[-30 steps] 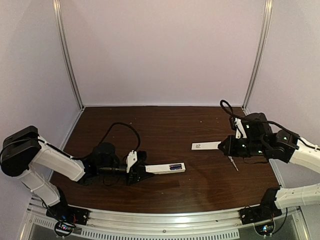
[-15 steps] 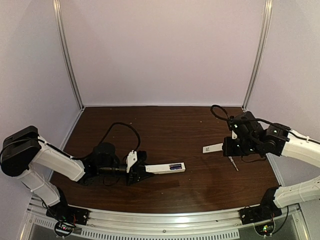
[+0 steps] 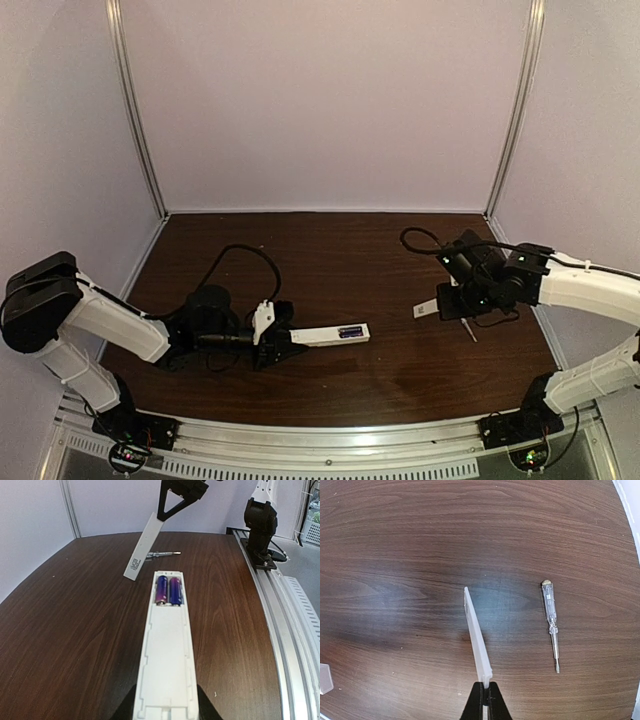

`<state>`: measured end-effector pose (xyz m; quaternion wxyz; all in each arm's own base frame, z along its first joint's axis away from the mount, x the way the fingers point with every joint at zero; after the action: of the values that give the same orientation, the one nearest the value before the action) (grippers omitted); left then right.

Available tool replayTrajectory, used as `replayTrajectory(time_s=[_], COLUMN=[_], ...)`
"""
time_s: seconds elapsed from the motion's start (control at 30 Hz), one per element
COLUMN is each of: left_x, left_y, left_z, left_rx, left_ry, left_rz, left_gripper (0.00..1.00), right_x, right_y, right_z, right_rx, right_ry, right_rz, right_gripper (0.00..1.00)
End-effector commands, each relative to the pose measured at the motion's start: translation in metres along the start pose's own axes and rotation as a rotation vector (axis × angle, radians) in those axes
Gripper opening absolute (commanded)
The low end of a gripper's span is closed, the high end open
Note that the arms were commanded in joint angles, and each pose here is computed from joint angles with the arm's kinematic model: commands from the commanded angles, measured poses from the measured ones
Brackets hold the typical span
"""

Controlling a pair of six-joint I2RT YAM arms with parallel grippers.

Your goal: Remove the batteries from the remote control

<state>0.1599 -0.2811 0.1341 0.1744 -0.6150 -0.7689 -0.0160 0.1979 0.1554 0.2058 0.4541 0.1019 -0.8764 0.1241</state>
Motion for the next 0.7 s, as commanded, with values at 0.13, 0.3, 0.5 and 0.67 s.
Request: replayTrajectory(time_s=[0.13, 0.3, 0.5, 0.67], left_x=[-0.003, -0.004, -0.003, -0.004], left_y=[-0.001, -0.001, -0.001, 0.000], left_z=[-0.015, -0.014, -0.015, -0.014], left_rx=[-0.042, -0.043, -0.043, -0.046], left_ry=[-0.071, -0.071, -0.071, -0.069], left_rz=[0.001, 0.000, 0.000, -0.007], left_gripper=[0.00, 0.00, 0.00, 0.00], right_x=[-0.002, -0.007, -0.007, -0.008], right_y=[0.018, 0.026, 0.032, 0.037], right_z=[-0.004, 0.003, 0.005, 0.006], right_rx=[0.050, 0.066, 0.063, 0.055], right_ry=[0.020, 0.055, 0.056, 0.041], right_rz=[-0.061, -0.088, -0.142, -0.191], right_gripper=[0.04, 0.14, 0.36, 0.50])
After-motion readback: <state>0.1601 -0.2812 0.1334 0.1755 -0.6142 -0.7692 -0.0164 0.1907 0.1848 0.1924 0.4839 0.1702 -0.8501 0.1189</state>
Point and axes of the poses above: each gripper's point midway between its finger pads, its own x axis back along the fingers, its own y axis along the line the jaws close on, z = x × y, the point moved 8 cm from there along x, back along the fingers, and after that the axes turned 15 degrees about x, right-handed, at the moved point
